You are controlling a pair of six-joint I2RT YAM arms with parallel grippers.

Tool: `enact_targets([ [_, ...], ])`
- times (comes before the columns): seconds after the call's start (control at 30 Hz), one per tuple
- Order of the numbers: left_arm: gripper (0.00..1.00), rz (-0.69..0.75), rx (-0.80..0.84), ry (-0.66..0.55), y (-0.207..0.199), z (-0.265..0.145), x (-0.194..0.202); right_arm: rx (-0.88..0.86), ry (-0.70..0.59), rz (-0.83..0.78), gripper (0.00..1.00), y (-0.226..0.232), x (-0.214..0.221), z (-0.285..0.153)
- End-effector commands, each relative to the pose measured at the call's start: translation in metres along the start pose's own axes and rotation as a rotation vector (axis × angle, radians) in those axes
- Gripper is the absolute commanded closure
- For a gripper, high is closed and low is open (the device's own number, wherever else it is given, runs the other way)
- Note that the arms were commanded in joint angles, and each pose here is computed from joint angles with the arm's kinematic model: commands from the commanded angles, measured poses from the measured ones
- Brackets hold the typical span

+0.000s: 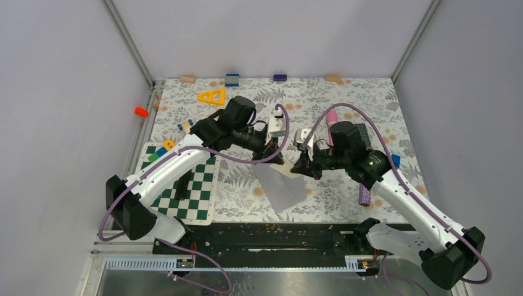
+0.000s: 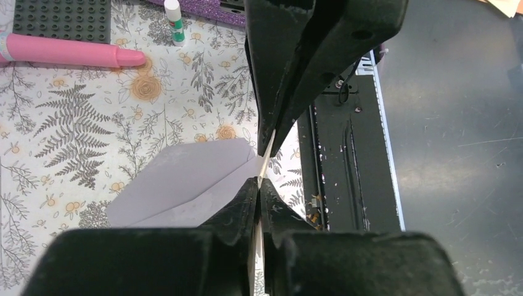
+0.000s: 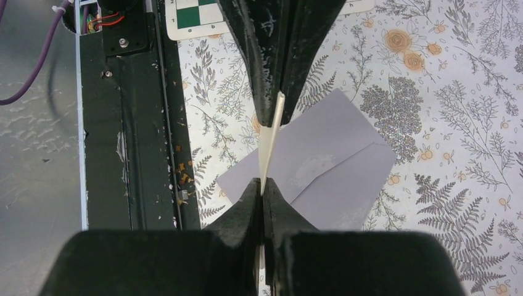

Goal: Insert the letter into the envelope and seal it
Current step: Fold the letter.

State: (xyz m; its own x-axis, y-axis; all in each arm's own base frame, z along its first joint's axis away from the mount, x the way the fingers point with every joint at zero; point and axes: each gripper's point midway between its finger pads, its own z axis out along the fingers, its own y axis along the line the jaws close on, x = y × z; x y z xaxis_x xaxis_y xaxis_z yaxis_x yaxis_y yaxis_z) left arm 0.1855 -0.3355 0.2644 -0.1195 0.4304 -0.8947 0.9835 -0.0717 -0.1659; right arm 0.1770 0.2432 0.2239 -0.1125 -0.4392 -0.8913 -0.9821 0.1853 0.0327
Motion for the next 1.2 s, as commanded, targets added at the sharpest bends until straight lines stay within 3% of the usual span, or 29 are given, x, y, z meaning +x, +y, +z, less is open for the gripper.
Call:
enact_targets([
  [0.0, 1.0, 0.064, 0.004, -0.048, -0.001, -0.003, -0.02, 0.024, -0.035, -0.023, 0.9, -0.004, -0.019, -0.005],
  [0.17, 1.0, 0.06, 0.009, -0.047, -0.001, -0.002, -0.019, 0.031, -0.059, 0.0, 0.48, -0.005, -0.03, -0.009],
  [0.23, 1.0, 0.057, 0.008, -0.045, -0.001, -0.002, -0.017, 0.024, -0.066, 0.009, 0.4, -0.003, -0.033, -0.01],
  [0.3, 1.0, 0.053, 0.011, -0.045, -0.002, -0.002, -0.017, 0.018, -0.071, 0.014, 0.39, -0.002, -0.034, -0.01],
  [0.43, 1.0, 0.054, 0.018, -0.049, -0.004, -0.002, -0.017, 0.016, -0.061, 0.022, 0.5, -0.004, -0.03, -0.008],
  [0.63, 1.0, 0.061, 0.043, -0.057, -0.01, -0.003, -0.018, 0.005, -0.051, 0.043, 0.97, -0.005, -0.027, -0.004],
  [0.67, 0.99, 0.062, 0.045, -0.056, -0.01, -0.003, -0.017, 0.006, -0.054, 0.042, 1.0, -0.005, -0.028, -0.004],
  [0.7, 0.94, 0.063, 0.044, -0.056, -0.01, -0.003, -0.017, 0.005, -0.053, 0.044, 1.0, -0.005, -0.028, -0.005],
  [0.73, 0.8, 0.064, 0.043, -0.056, -0.01, -0.003, -0.017, 0.006, -0.054, 0.044, 1.0, -0.005, -0.028, -0.005],
  [0.8, 0.43, 0.06, 0.038, -0.058, -0.009, -0.004, -0.019, 0.005, -0.053, 0.044, 1.0, -0.005, -0.027, -0.004],
  [0.83, 0.32, 0.059, 0.037, -0.06, -0.009, -0.004, -0.021, 0.002, -0.051, 0.047, 1.0, -0.005, -0.026, -0.004],
  [0.87, 0.29, 0.057, 0.037, -0.064, -0.009, -0.004, -0.022, 0.0, -0.05, 0.049, 1.0, -0.005, -0.026, -0.003],
  [0.93, 0.31, 0.052, 0.045, -0.07, -0.009, -0.003, -0.026, -0.001, -0.051, 0.05, 1.0, -0.005, -0.026, -0.003],
  [1.07, 0.54, 0.03, 0.052, -0.066, -0.006, 0.0, -0.027, 0.001, -0.051, 0.05, 1.0, -0.006, -0.027, -0.003],
  [1.17, 0.63, 0.019, 0.053, -0.06, -0.004, 0.003, -0.025, -0.001, -0.047, 0.053, 1.0, -0.006, -0.025, -0.002],
])
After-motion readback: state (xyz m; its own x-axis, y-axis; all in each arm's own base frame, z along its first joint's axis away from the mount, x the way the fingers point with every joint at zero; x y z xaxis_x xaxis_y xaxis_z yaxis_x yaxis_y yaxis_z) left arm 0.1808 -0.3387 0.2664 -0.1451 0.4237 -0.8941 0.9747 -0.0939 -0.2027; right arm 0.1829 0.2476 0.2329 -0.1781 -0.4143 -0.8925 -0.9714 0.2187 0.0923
